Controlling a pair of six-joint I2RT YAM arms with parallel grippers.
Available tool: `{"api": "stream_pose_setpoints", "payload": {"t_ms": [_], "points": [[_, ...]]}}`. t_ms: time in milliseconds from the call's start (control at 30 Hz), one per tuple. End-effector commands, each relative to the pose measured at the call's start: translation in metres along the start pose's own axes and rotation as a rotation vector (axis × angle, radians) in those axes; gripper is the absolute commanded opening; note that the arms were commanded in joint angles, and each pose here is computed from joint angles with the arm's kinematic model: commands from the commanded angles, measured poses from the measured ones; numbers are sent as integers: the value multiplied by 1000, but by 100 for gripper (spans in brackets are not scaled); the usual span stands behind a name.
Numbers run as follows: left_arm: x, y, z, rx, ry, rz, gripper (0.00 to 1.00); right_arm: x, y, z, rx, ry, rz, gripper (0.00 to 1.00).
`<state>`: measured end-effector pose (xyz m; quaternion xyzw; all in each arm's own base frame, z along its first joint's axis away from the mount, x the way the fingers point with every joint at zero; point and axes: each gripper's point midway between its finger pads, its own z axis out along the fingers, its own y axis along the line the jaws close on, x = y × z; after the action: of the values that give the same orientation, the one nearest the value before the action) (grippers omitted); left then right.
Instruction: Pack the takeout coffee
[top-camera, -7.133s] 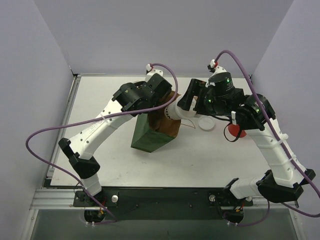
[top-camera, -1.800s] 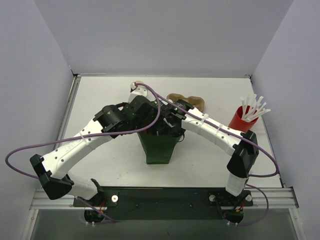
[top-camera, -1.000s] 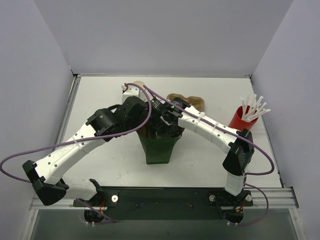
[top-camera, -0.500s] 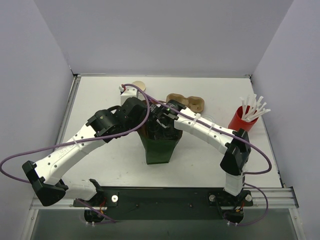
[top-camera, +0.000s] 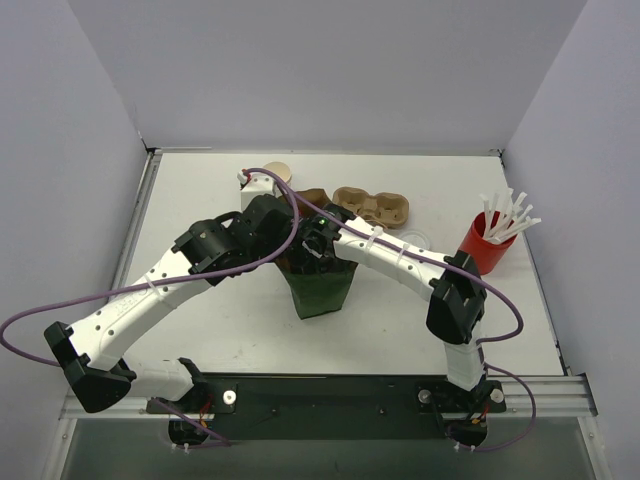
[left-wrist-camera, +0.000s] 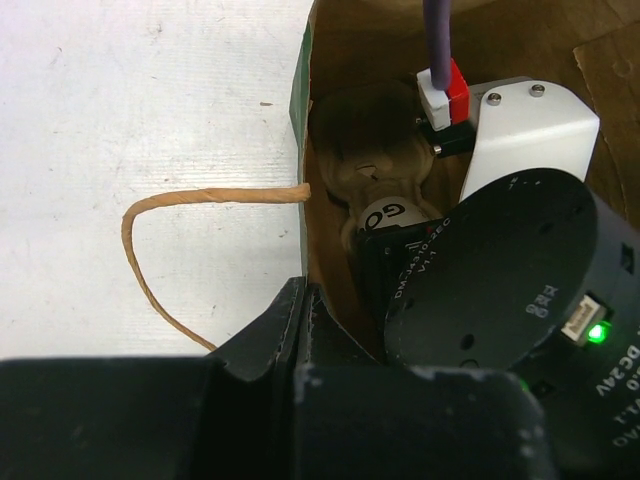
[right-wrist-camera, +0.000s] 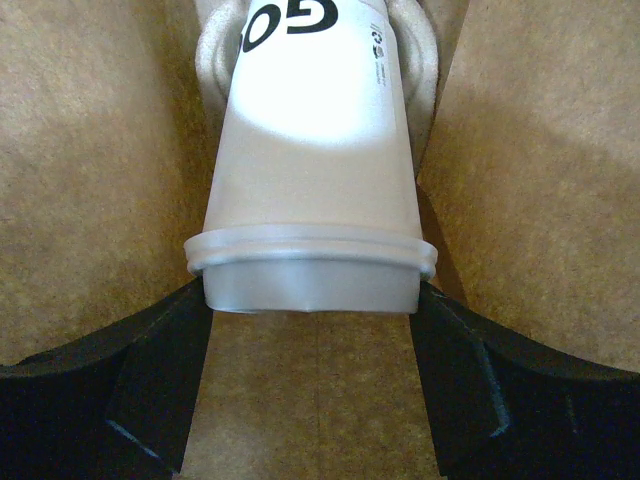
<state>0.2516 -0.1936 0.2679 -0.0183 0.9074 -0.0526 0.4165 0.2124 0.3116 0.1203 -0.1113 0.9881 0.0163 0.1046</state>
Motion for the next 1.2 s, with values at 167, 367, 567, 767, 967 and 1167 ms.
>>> {"api": "stream_pose_setpoints", "payload": {"t_ms": [167, 367, 567, 767, 967, 1167], "points": [[-8, -2, -7, 30, -22, -18, 0, 4, -13, 11, 70, 21, -1, 48], [-8, -2, -7, 31, -21, -14, 0, 4, -14, 10, 71, 16, -4, 49], [-9, -4, -7, 37, -18, -8, 0, 4, -15, 5, 66, 6, -2, 48], [-7, -6, -6, 43, -13, -5, 0, 0, -17, -3, 61, -19, 4, 48], [-10, -6, -6, 44, -23, 1, 0, -14, -16, -34, 21, -97, 16, 48], [-14, -3, -5, 22, -32, 21, 0, -32, -17, -88, -46, -231, 44, 48]]}}
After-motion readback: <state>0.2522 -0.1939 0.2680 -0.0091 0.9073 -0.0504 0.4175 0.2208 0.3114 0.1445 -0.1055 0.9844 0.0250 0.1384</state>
